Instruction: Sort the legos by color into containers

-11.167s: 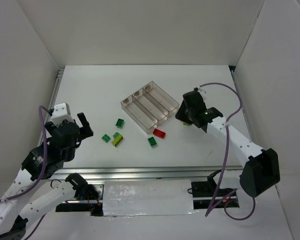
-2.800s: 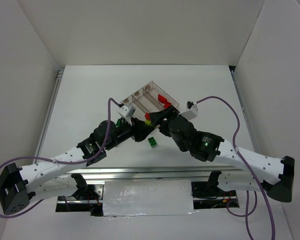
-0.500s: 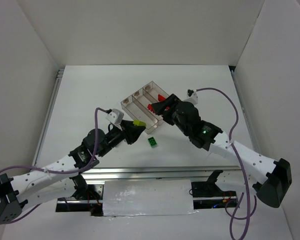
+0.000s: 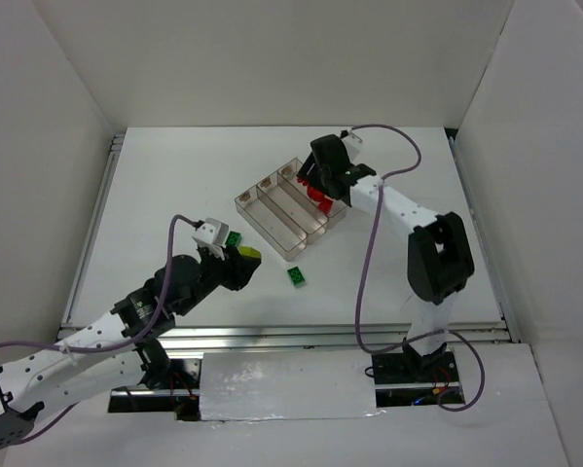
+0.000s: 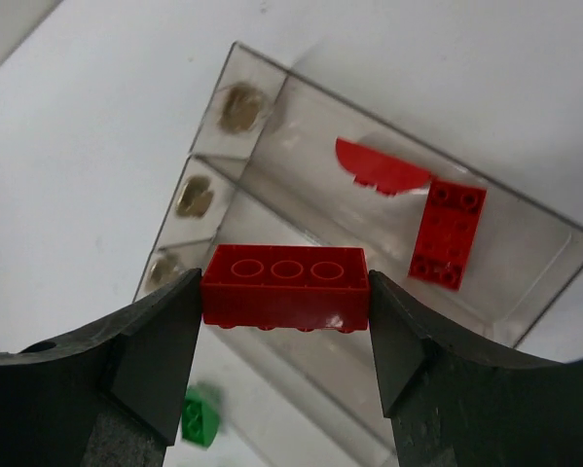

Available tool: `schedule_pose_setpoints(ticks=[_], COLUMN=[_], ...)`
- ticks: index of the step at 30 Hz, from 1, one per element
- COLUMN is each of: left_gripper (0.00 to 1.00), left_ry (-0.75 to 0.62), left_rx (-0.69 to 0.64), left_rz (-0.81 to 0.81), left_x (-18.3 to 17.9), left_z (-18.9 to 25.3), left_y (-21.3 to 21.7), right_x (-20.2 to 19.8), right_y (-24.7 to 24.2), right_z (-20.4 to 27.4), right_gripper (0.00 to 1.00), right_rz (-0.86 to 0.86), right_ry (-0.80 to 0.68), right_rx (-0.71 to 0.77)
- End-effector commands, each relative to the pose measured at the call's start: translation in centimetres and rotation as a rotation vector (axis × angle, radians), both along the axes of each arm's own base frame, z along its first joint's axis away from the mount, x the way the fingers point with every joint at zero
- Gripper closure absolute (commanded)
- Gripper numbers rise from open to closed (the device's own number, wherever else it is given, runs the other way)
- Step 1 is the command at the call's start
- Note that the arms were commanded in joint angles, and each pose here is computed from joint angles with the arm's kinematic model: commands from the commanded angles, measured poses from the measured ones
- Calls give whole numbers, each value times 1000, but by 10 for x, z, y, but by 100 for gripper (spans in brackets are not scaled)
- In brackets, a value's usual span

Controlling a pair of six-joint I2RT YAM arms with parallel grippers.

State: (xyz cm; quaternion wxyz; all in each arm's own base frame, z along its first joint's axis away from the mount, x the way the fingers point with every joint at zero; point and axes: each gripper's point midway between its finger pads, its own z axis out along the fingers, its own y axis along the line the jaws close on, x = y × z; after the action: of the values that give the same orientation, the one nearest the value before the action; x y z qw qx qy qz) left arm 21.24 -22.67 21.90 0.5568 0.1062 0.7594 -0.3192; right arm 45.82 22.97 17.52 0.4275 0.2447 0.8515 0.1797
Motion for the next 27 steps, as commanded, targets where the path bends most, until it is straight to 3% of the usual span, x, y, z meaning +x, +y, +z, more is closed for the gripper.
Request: schedule_pose_setpoints(ticks=[1,2,5,7,8,11,14,15,20,22,24,27], left_gripper=[100,100,100,100,99,94,89,89,88,89,88,81], left_ry=[36,41,43,54,57,66,64,74,146,169,197,243], left_rx=[-6,3,11,20,26,37,39,37,38,77,96,125], left_rz=[100,112,142,160,163,171,185,187,148,151,147,161], left_x=[2,3,6,8,11,19,34,42,102,130,161,203], left_z=[21,21,30,30,31,33,38,37,24,16,6,-19], left_y=[19,22,26,27,25,17,5,3,-23,-40,-55,-66], right_x=[22,29,47,50,53,52,38,38,-7,-31,-55,-97], right_y=[-10,-10,-8,-13,-13,-15,-20,-20,-41,-46,-51,-59], right_z=[-9,-26,-27,-32,-32,-20,4,17,80,66,92,66], right_gripper=[99,96,75,54,37,15,10,1,0,0,0,0], right_rz=[9,15,22,24,21,26,29,30,40,74,104,172], right_ry=[68,100,111,131,131,121,92,44,-60,-54,-138,-127], right_rx=[-64,-86,-105,-115,-119,-129,-117,-94,-53,-48,-1,15])
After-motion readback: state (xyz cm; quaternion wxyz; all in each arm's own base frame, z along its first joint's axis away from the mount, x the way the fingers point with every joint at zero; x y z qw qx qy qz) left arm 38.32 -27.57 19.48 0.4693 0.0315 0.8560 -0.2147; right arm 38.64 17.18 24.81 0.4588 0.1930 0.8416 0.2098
